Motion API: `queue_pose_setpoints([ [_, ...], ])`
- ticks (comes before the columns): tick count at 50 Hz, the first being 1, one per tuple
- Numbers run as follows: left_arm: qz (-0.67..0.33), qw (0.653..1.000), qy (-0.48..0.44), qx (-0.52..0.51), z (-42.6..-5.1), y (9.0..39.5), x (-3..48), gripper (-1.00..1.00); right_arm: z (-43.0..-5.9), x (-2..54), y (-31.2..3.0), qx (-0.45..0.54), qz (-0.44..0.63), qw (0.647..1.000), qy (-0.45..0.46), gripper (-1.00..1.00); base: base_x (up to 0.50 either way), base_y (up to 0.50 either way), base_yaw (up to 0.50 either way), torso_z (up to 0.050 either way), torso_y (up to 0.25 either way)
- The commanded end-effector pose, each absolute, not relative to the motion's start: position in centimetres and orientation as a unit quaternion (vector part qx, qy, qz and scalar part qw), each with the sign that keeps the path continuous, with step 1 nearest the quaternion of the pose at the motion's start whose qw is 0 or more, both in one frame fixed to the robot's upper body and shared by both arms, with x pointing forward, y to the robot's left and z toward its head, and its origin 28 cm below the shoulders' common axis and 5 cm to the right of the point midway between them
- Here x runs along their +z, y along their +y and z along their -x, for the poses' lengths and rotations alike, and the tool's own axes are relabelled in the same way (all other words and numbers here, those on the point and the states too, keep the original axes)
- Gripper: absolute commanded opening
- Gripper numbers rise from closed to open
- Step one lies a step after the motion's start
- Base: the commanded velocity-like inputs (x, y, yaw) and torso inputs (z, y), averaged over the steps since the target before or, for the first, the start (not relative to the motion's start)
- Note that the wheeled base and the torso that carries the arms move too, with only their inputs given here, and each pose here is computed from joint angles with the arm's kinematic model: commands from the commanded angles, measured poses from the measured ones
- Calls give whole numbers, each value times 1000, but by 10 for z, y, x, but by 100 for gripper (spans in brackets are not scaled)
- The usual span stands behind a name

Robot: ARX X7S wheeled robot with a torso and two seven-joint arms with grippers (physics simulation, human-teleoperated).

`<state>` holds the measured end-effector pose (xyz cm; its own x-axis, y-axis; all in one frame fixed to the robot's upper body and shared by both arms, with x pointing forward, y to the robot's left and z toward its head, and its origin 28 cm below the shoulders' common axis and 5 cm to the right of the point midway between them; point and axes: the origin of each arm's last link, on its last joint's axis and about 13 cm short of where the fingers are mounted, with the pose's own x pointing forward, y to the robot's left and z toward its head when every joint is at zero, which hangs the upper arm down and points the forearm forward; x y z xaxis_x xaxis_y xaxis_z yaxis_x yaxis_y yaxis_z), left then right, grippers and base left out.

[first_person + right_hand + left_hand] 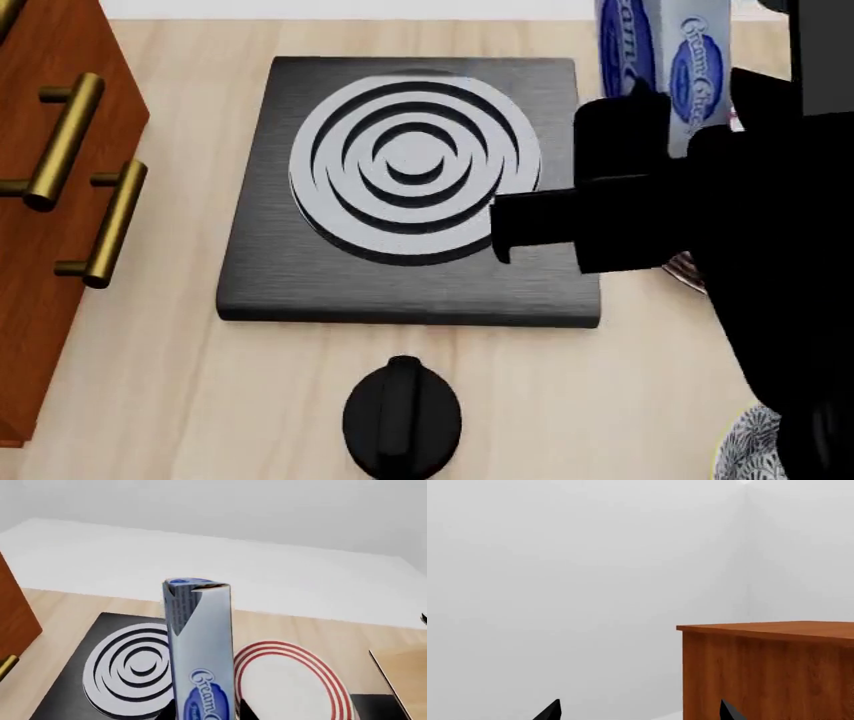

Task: Pick up the cream cheese and put it in the bowl.

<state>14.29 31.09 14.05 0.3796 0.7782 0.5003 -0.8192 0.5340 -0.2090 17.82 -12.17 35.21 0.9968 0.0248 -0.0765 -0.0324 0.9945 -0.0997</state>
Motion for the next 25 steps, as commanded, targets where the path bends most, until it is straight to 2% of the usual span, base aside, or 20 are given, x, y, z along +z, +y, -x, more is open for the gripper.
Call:
queue_pose_setpoints([
  [1, -38, 830, -280, 481, -143, 311, 141, 100, -169, 364, -135, -9, -2, 1000, -10, -100, 0, 0, 0, 0, 0],
  [25, -37, 832, -281, 478, -143, 311, 141, 100, -146, 364, -154, -51, -42, 998, -16, -100, 0, 0, 0, 0, 1],
])
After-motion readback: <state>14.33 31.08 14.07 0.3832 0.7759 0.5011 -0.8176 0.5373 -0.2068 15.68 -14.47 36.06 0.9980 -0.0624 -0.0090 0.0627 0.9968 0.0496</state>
